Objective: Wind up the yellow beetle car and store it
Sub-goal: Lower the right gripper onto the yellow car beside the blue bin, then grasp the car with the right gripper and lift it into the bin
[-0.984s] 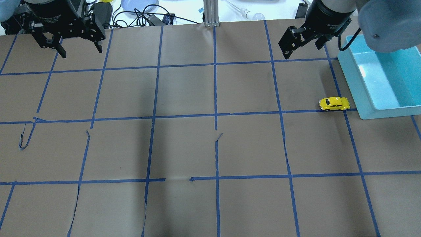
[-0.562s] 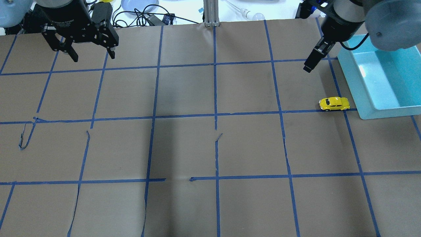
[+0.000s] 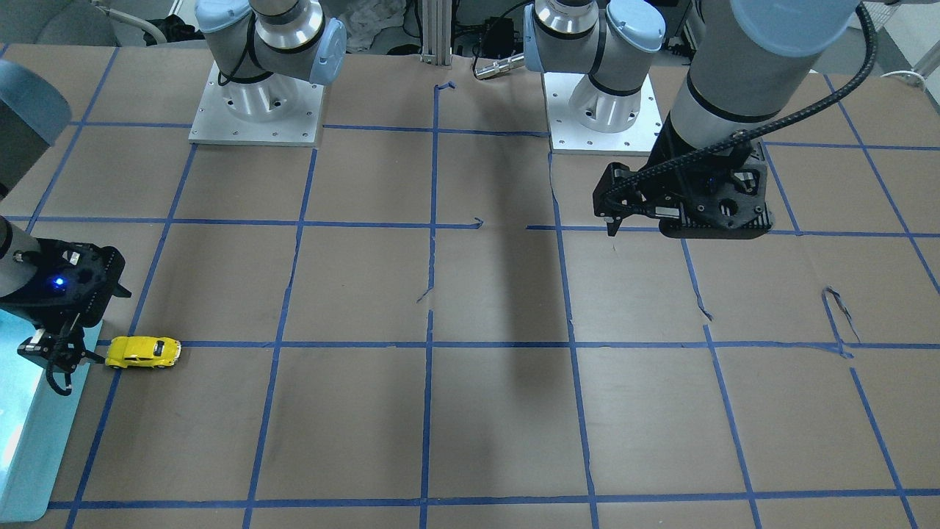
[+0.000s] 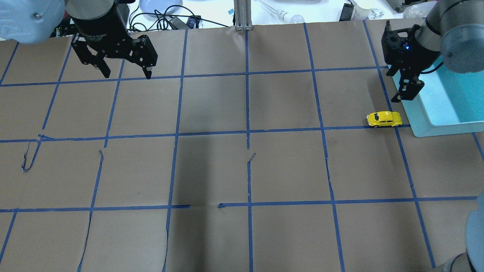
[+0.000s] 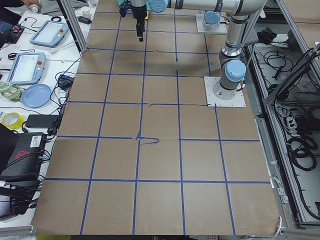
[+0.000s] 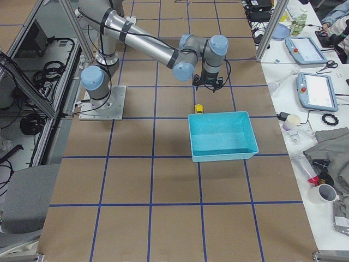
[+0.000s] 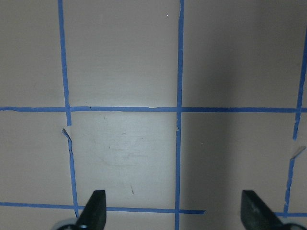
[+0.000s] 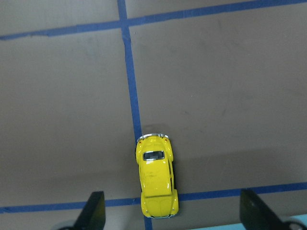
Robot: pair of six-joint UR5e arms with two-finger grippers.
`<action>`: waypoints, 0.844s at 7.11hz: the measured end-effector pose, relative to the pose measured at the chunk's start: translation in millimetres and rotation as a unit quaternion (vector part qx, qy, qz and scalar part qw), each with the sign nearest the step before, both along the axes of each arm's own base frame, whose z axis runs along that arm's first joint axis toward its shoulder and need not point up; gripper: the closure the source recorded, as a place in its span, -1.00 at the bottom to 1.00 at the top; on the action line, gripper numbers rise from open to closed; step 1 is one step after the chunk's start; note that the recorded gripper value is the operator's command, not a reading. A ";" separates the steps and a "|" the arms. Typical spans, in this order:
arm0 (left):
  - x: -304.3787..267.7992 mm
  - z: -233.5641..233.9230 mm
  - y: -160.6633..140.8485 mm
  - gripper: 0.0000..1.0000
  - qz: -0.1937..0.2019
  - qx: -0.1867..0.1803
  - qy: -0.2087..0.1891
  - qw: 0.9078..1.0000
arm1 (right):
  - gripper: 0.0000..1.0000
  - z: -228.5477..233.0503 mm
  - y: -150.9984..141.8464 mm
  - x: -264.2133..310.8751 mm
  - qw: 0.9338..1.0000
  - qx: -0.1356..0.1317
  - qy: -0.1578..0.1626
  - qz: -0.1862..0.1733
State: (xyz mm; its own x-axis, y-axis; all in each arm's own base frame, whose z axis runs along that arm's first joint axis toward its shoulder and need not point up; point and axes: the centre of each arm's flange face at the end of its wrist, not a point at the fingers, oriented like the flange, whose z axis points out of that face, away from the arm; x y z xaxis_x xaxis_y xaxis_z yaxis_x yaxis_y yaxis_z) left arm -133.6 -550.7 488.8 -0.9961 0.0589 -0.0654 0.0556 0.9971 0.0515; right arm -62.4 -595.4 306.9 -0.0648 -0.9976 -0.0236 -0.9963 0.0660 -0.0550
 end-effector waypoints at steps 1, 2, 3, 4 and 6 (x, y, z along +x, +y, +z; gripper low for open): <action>2.0 -1.8 -0.1 -1.00 -0.008 0.002 0.000 1.000 | -1.00 -26.2 5.4 -9.8 1.000 -0.017 0.007 0.021; 3.2 -3.2 -0.1 -1.00 -0.010 0.003 0.000 1.000 | -1.00 -48.3 8.3 -12.9 0.999 -0.025 0.010 0.028; 4.8 -4.4 -0.3 -1.00 -0.011 0.004 -0.001 1.000 | -1.00 -68.0 13.7 -12.4 0.999 -0.020 0.008 0.031; 6.3 -5.6 -0.2 -1.00 -0.011 0.004 -0.002 1.000 | -0.98 -82.9 19.8 -10.6 0.999 -0.011 0.006 0.032; 6.6 -7.0 0.2 -1.00 -0.011 0.005 -0.001 1.000 | -0.43 -103.2 23.2 -10.1 0.999 0.004 0.002 0.035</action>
State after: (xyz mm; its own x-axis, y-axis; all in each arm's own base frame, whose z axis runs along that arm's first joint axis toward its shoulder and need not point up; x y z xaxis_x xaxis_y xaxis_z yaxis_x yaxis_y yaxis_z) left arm -127.0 -550.4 481.8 -0.9944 0.0813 -0.0673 0.0771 0.9951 0.0626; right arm -72.4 -572.1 203.8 0.0047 -0.9995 -0.0313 -0.9987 -0.0030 -0.0513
